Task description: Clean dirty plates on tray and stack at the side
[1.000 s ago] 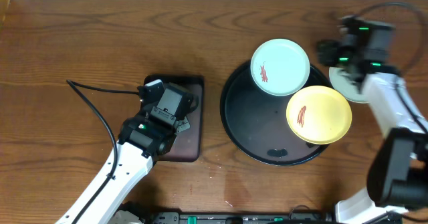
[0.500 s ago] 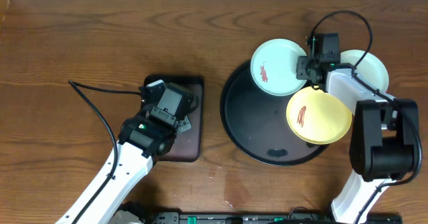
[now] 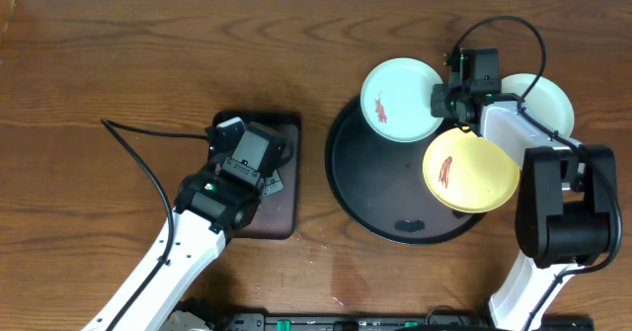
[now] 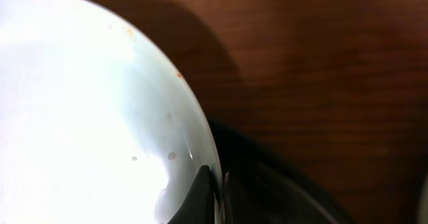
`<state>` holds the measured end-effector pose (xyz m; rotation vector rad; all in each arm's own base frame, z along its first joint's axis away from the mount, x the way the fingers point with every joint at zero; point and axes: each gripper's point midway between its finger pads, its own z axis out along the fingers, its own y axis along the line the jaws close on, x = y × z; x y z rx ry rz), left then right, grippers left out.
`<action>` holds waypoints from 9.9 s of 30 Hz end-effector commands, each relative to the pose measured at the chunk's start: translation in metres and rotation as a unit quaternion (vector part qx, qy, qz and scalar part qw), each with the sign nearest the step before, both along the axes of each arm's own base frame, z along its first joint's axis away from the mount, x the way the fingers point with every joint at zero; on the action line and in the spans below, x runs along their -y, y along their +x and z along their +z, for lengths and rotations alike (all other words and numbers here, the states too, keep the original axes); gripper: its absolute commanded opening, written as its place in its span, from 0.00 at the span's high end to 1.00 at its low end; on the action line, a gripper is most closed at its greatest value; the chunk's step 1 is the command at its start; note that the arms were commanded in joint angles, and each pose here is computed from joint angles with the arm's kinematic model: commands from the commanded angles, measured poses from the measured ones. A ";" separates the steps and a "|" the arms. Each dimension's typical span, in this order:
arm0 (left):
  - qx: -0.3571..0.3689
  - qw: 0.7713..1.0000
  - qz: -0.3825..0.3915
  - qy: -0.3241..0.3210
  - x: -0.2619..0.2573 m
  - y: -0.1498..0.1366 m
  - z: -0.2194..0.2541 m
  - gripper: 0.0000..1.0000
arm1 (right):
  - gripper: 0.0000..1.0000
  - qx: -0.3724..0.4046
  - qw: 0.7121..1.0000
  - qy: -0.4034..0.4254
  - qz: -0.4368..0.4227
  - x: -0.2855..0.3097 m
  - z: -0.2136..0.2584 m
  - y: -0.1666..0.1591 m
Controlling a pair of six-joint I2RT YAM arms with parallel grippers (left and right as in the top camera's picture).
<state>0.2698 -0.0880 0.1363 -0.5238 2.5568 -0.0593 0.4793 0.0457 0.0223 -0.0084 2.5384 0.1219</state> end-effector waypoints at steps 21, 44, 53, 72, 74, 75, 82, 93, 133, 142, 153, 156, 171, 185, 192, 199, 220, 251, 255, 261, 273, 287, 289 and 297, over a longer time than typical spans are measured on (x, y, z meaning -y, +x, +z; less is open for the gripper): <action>0.008 0.972 -0.140 -0.190 0.103 0.039 -0.010 0.92 | 0.99 -0.208 0.975 0.003 0.075 -0.049 -0.026 -0.107; 0.010 0.939 -0.182 -0.291 0.216 0.052 -0.055 0.92 | 0.99 -0.236 0.959 -0.029 0.152 -0.046 -0.007 -0.141; -0.007 0.956 -0.010 -0.292 0.216 0.055 -0.102 0.93 | 0.99 -0.234 0.964 -0.020 0.127 -0.046 -0.007 -0.138; 0.063 0.966 -0.029 -0.250 0.237 0.050 -0.104 0.92 | 0.99 -0.229 0.966 -0.019 0.120 -0.046 -0.006 -0.135; 0.056 0.968 -0.027 -0.242 0.235 0.049 -0.114 0.92 | 0.99 -0.230 0.966 -0.019 0.120 -0.046 -0.006 -0.135; 0.053 0.969 -0.027 -0.239 0.234 0.048 -0.118 0.93 | 0.99 -0.229 0.966 -0.019 0.120 -0.046 -0.006 -0.135; 0.020 0.984 -0.011 -0.177 0.211 0.038 -0.149 0.92 | 0.99 -0.230 0.966 -0.020 0.119 -0.046 -0.006 -0.135; 0.037 0.997 -0.028 -0.055 0.153 0.048 -0.127 0.92 | 0.99 -0.230 0.966 -0.022 0.117 -0.044 -0.006 -0.135; -0.037 0.991 -0.059 -0.112 0.184 0.018 -0.150 0.93 | 0.99 -0.229 0.967 -0.021 0.109 -0.043 -0.006 -0.134; 0.064 0.997 -0.029 -0.027 0.144 0.040 -0.095 0.93 | 0.99 -0.229 0.967 -0.021 0.109 -0.044 -0.006 -0.134; 0.076 0.979 -0.074 -0.175 0.210 0.053 -0.089 0.93 | 0.99 -0.229 0.967 -0.020 0.108 -0.044 -0.006 -0.134; 0.062 0.976 -0.061 -0.198 0.219 0.053 -0.106 0.93 | 0.99 -0.229 0.967 -0.020 0.108 -0.044 -0.006 -0.134; 0.013 0.985 -0.096 -0.145 0.215 0.039 -0.160 0.93 | 0.99 -0.228 0.967 -0.020 0.108 -0.044 -0.006 -0.134; 0.092 0.992 -0.041 0.073 0.119 0.052 -0.100 0.92 | 0.99 -0.233 0.966 -0.020 0.108 -0.043 -0.007 -0.136; 0.145 0.989 -0.032 0.019 0.124 0.056 -0.044 0.92 | 0.99 -0.221 0.971 -0.006 0.092 -0.047 0.006 -0.131; 0.162 0.987 -0.004 0.011 0.082 0.041 0.013 0.93 | 0.99 -0.132 0.985 -0.004 0.109 -0.051 0.067 -0.114; 0.025 0.990 0.113 0.082 -0.034 -0.001 -0.005 0.93 | 0.99 0.178 0.868 -0.414 0.208 -0.050 0.257 -0.098; 0.020 0.990 0.112 0.085 -0.036 -0.004 -0.009 0.93 | 0.99 0.236 0.884 -0.387 0.114 -0.018 0.289 -0.071; 0.020 0.990 0.112 0.085 -0.036 -0.004 -0.009 0.93 | 0.99 0.209 0.945 -0.251 0.028 0.036 0.263 -0.062; 0.020 0.990 0.112 0.085 -0.036 -0.004 -0.009 0.93 | 0.99 0.161 0.975 -0.117 -0.097 0.134 0.225 -0.060; 0.026 0.990 0.113 0.080 -0.034 -0.001 -0.008 0.93 | 0.99 0.026 0.970 -0.009 -0.242 0.237 0.085 -0.058; 0.027 0.990 0.113 0.079 -0.034 -0.001 -0.008 0.93 | 0.63 0.080 0.956 0.016 -0.283 0.233 0.138 -0.065; 0.027 0.990 0.113 0.079 -0.034 -0.001 -0.008 0.93 | 0.62 0.082 0.953 0.045 -0.287 0.219 0.157 -0.078; 0.025 0.992 0.109 0.064 -0.028 0.001 -0.009 0.93 | 0.32 -0.046 0.958 0.193 -0.205 0.117 0.160 -0.143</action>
